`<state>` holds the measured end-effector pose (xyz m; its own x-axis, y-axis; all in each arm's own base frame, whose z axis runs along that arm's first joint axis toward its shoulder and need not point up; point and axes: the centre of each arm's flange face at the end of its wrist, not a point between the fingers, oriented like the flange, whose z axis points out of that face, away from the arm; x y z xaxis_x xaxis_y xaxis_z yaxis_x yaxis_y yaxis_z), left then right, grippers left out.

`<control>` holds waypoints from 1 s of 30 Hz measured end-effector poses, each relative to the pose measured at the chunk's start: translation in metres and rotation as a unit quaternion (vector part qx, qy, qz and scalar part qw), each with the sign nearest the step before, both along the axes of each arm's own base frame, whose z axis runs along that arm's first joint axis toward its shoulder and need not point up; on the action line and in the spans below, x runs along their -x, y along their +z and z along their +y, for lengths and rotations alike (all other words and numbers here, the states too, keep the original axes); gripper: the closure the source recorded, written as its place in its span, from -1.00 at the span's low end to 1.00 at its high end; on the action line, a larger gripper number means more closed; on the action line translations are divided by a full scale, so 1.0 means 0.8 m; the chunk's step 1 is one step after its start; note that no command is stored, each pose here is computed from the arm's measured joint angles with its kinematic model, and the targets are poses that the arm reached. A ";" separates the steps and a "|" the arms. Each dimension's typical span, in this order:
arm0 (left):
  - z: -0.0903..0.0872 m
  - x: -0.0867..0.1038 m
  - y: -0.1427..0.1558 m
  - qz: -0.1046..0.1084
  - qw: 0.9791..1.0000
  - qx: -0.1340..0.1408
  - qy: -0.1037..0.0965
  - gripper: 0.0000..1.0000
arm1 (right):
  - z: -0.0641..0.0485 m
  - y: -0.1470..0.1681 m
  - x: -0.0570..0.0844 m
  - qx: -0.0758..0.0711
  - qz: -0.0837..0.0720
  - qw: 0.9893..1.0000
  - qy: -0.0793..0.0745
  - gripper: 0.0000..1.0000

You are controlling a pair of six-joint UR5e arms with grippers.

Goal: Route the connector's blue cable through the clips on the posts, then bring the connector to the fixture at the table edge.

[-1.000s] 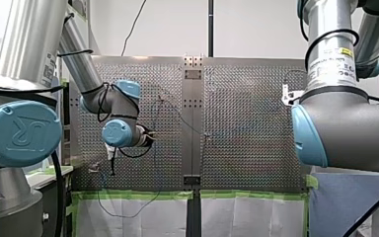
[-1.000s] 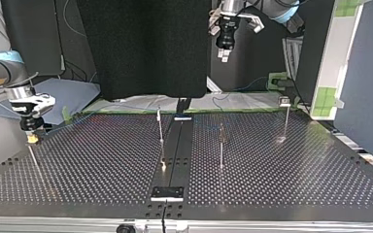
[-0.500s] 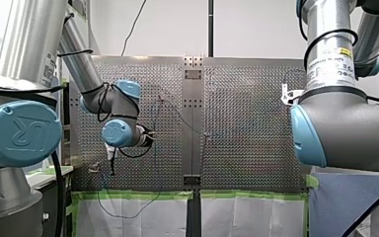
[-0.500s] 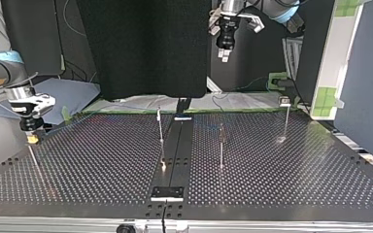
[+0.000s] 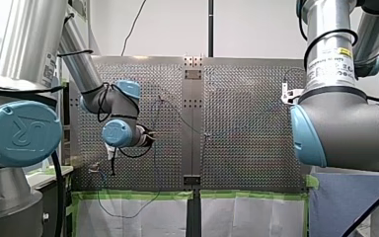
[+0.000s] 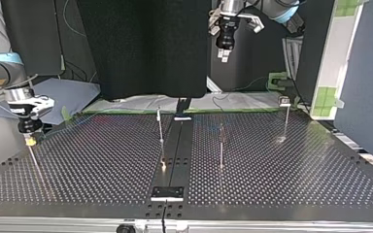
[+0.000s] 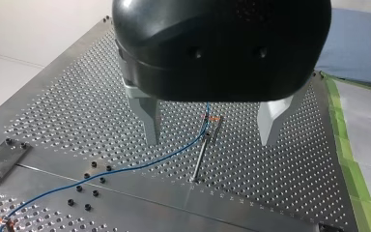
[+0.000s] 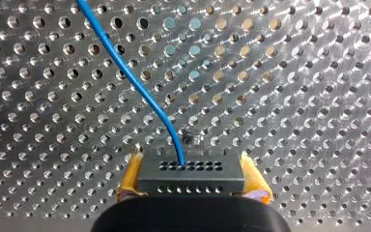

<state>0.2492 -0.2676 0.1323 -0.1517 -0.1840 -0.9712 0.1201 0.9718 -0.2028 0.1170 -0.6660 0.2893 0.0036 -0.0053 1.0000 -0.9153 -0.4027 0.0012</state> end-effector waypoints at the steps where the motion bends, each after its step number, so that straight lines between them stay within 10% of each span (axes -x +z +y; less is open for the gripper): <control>1: 0.000 0.000 0.000 0.000 1.000 0.000 0.000 -1.00 | 0.000 0.000 0.000 0.000 0.000 1.000 0.000 1.00; 30: 0.000 -0.003 0.002 -0.001 1.000 0.001 0.001 -1.00 | -0.001 0.001 -0.001 0.005 0.000 1.000 -0.002 1.00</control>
<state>0.2519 -0.2679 0.1336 -0.1486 -0.1862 -0.9712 0.1190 0.9716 -0.2045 0.1182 -0.6671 0.2900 0.0039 0.0039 1.0000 -0.9168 -0.3993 0.0051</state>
